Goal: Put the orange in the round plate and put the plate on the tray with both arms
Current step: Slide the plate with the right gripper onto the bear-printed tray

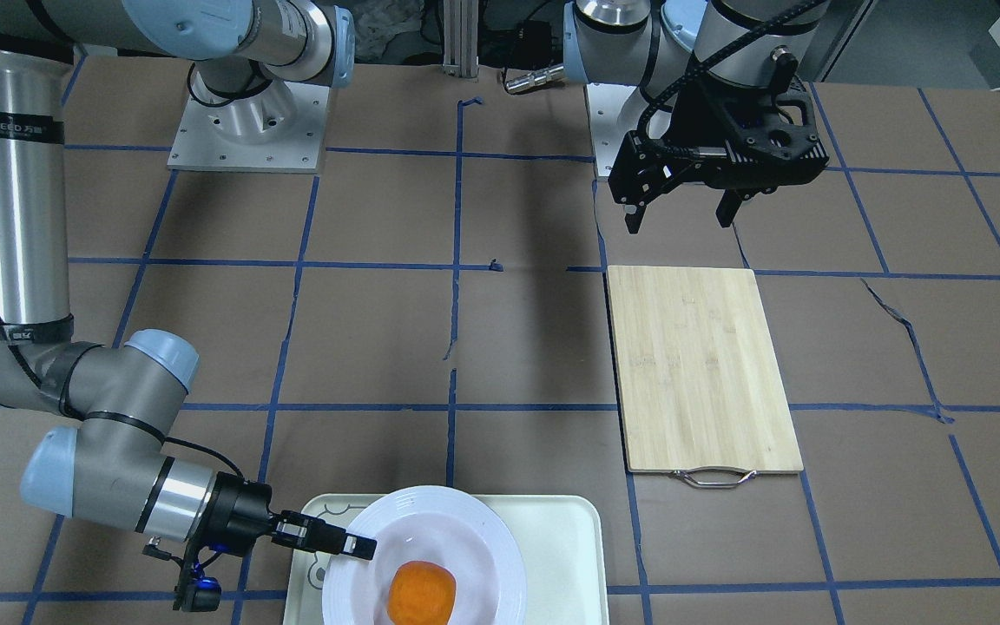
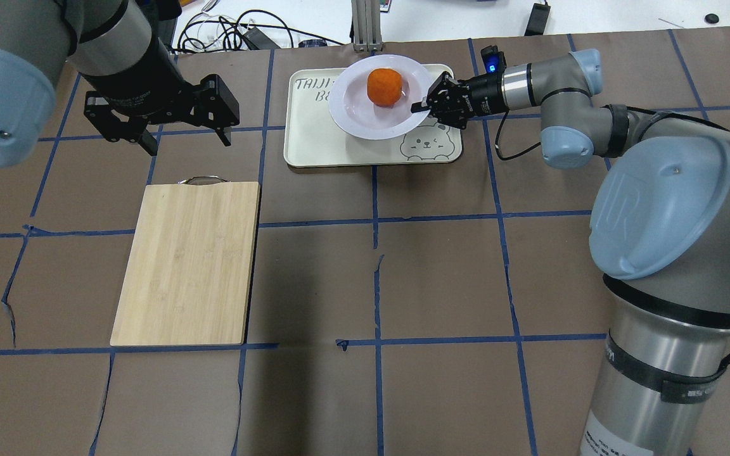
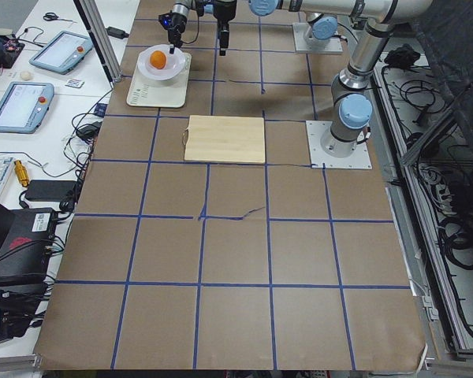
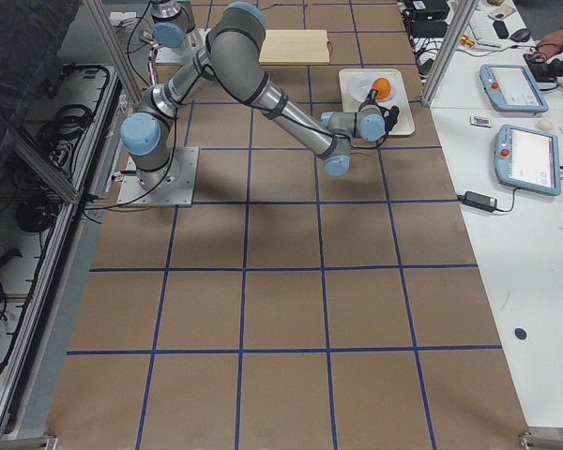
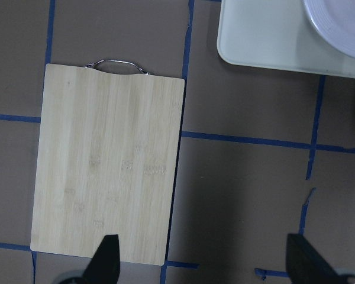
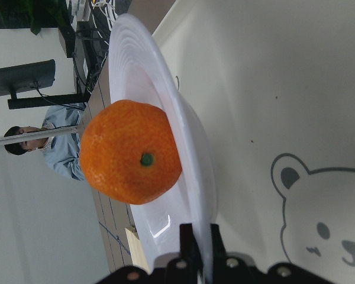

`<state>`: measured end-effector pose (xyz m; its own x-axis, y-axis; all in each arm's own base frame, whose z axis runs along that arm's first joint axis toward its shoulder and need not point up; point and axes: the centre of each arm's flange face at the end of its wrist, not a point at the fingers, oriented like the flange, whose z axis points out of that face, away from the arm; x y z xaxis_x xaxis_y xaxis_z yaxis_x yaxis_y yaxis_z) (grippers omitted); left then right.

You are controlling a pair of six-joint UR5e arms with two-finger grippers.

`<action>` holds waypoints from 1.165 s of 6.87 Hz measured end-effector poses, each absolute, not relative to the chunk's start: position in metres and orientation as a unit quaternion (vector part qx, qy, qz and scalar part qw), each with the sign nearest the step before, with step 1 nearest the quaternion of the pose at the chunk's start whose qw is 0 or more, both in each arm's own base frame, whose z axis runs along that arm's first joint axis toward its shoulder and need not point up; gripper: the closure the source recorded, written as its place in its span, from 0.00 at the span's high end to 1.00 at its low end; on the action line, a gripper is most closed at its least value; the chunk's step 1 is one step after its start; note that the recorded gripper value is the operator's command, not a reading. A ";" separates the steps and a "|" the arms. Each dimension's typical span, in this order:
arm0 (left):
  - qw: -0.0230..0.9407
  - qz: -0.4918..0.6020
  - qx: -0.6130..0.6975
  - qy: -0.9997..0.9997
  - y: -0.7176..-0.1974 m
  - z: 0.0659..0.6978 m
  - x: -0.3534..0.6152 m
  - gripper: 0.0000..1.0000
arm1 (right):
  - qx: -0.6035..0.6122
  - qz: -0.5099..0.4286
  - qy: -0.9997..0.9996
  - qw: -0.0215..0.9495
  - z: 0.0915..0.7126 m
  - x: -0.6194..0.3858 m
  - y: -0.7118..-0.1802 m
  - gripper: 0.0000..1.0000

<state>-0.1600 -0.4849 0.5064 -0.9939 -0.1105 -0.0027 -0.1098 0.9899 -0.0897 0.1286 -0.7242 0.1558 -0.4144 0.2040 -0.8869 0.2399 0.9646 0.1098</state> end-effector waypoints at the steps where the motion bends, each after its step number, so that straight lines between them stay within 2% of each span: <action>1: 0.004 -0.045 -0.055 0.997 -0.485 0.506 -0.160 1.00 | 0.134 -0.013 0.841 0.525 0.148 0.129 -0.724 0.17; 2: 0.004 -0.045 -0.055 0.997 -0.485 0.506 -0.160 1.00 | 0.136 -0.008 0.840 0.525 0.140 0.129 -0.723 0.19; 3: 0.004 -0.045 -0.055 0.997 -0.485 0.506 -0.160 1.00 | 0.138 -0.005 0.839 0.526 0.136 0.129 -0.723 0.28; 4: 0.004 -0.045 -0.055 0.997 -0.485 0.506 -0.160 1.00 | 0.139 -0.004 0.839 0.526 0.136 0.129 -0.723 0.78; 5: 0.004 -0.044 -0.055 0.997 -0.485 0.505 -0.160 1.00 | 0.140 -0.006 0.840 0.525 0.139 0.128 -0.723 0.97; 8: 0.004 -0.044 -0.055 0.997 -0.485 0.505 -0.160 1.00 | 0.178 -0.020 0.855 0.487 0.188 0.117 -0.727 1.00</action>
